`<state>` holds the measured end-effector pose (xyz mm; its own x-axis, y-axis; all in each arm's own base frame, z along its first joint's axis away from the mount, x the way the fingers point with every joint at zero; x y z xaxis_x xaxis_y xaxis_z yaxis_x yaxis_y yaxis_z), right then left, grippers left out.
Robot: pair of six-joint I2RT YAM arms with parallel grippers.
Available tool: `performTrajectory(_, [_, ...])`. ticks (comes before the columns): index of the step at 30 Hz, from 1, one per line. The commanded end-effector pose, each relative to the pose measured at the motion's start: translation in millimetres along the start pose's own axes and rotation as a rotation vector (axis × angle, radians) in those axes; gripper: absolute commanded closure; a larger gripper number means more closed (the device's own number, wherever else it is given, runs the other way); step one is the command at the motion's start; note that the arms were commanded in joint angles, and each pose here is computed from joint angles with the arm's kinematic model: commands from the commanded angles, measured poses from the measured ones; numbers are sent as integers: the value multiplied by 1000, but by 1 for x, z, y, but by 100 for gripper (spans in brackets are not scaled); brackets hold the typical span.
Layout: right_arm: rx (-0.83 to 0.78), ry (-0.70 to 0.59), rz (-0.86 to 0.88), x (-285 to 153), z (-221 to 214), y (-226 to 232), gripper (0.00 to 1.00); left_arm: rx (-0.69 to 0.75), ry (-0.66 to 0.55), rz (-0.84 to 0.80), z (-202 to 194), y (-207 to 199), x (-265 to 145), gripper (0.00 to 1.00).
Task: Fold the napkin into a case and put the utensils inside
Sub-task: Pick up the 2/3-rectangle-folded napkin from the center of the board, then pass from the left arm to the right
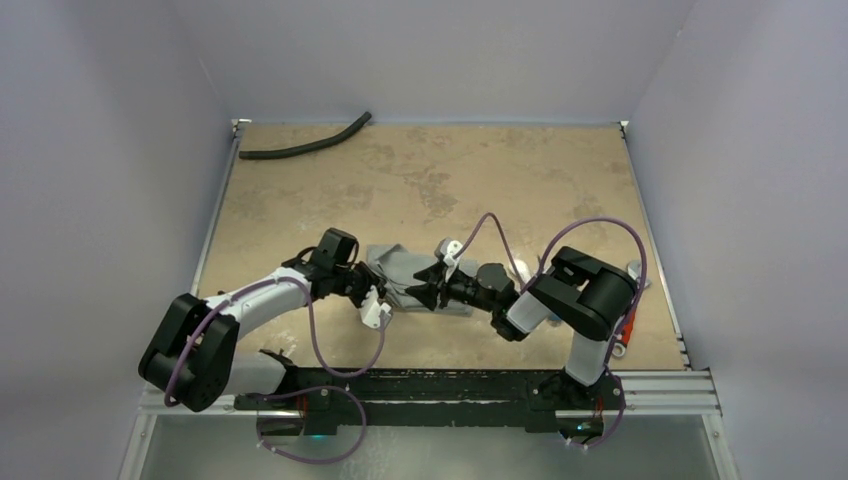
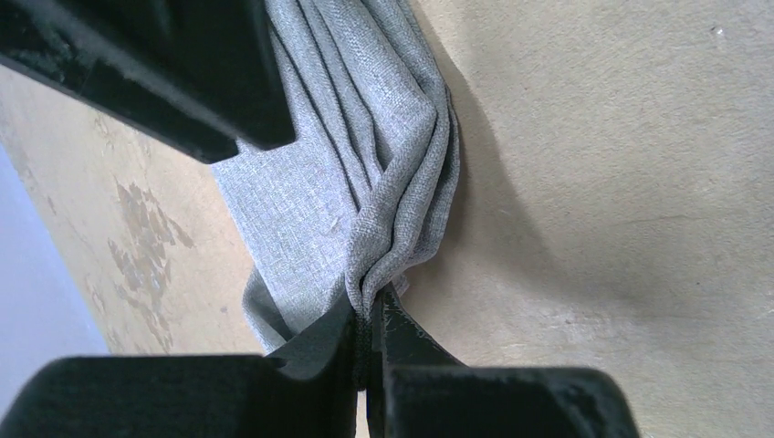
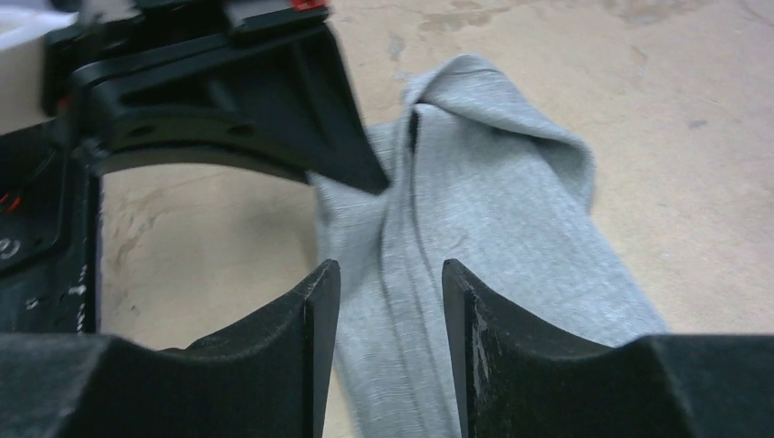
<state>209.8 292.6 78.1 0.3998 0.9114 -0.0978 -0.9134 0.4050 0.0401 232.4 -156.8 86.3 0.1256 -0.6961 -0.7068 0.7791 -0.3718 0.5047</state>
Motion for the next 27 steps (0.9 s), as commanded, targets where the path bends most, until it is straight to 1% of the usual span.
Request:
performTrajectory(1, [-155,-100,28,3,18,16,49,-40,-45,10,8,10,0,100])
performTrajectory(4, [-204,-102,26,7,18,25,43,-45,-45,10,8,10,0,100])
performTrajectory(9, [-272,-79,5,12,11,34,41,-47,-43,6,7,10,0,100])
performTrajectory(10, [-278,-79,4,13,10,37,33,-47,-44,6,8,11,0,100])
performTrajectory(11, [-283,-76,-5,14,7,38,30,-48,-44,7,7,11,0,100])
performTrajectory(12, [-287,-76,-9,15,6,40,29,-48,-45,8,8,11,0,100])
performTrajectory(18, [-357,-58,-42,26,-9,47,28,-57,-45,3,8,11,0,100])
performTrajectory(27, [-495,-73,-272,40,-15,39,29,-55,-45,1,8,12,0,100])
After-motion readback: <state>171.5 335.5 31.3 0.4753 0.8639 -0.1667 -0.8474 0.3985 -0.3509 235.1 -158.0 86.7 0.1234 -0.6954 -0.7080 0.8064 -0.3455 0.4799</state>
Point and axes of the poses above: each gripper's point midway between its finger pads, its own x axis out along the fingers, its own y axis along the line the jaws close on, z = x × y, the point moved 6 cm from there along -x, back along the fingers, and after that the axes turned 11 degrees about -x, right-handed, at the moved point
